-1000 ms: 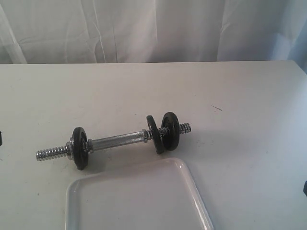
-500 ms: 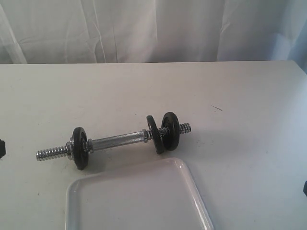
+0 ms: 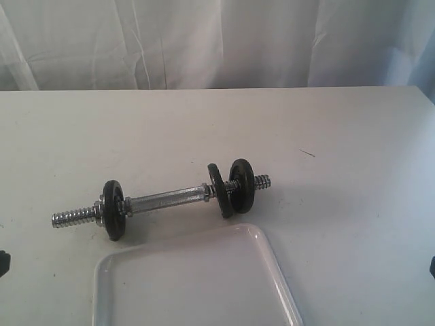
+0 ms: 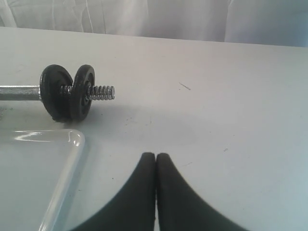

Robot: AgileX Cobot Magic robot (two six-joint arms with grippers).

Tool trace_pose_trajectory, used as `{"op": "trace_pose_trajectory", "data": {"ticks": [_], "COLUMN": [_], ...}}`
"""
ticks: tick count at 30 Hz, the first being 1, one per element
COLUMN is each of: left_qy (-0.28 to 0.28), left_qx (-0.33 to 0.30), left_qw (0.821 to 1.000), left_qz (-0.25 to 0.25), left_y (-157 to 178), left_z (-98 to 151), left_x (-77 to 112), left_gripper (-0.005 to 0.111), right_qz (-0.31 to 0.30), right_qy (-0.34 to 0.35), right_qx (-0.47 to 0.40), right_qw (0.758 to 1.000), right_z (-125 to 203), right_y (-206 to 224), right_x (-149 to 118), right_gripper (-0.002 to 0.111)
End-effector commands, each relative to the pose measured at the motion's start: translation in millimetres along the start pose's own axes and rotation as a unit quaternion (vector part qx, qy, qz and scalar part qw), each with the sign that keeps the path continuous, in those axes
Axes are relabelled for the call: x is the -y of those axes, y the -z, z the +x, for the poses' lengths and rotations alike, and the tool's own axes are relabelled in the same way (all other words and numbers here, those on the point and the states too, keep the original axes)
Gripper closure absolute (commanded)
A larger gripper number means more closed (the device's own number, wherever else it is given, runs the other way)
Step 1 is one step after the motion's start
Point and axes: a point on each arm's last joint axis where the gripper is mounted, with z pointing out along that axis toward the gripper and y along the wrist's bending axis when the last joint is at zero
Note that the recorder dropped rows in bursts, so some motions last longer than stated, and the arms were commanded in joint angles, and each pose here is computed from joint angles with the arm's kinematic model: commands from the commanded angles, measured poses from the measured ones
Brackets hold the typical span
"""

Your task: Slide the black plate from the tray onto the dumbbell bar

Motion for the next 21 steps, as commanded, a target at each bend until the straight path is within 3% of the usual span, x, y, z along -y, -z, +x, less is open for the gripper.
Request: {"op": "trace_pose_trajectory", "data": {"ticks": [1, 8, 15, 21], "left_qy": [0.027, 0.056, 0.041, 0.035], "left_qx": [-0.006, -0.007, 0.043, 0.027], "left_qw": [0.998, 0.992, 0.986, 0.985], "left_qz": [-0.052, -0.113, -0.156, -0.169], "left_y": [-2.0, -1.9, 16.6, 25.4], "left_z": [14.4, 26.0, 27.3, 38.4], "left_x": [-9.3, -19.4, -20.4, -17.0], "left_gripper": [0.107, 0.107, 0.107, 0.107], "right_qz": [0.002, 0.002, 0.002, 0.002], "right_qy": [0.005, 0.005, 0.005, 0.005], "right_qx": [0.002, 0.002, 0.002, 0.002], "right_qw": [1.000, 1.000, 1.000, 1.000], "right_z": [1.3, 1.3, 1.3, 1.3], "right_y": [-0.1, -0.1, -0.1, -0.1], "right_x": [0.3, 0.3, 0.3, 0.3], "right_gripper": [0.108, 0.108, 0.108, 0.108]}}
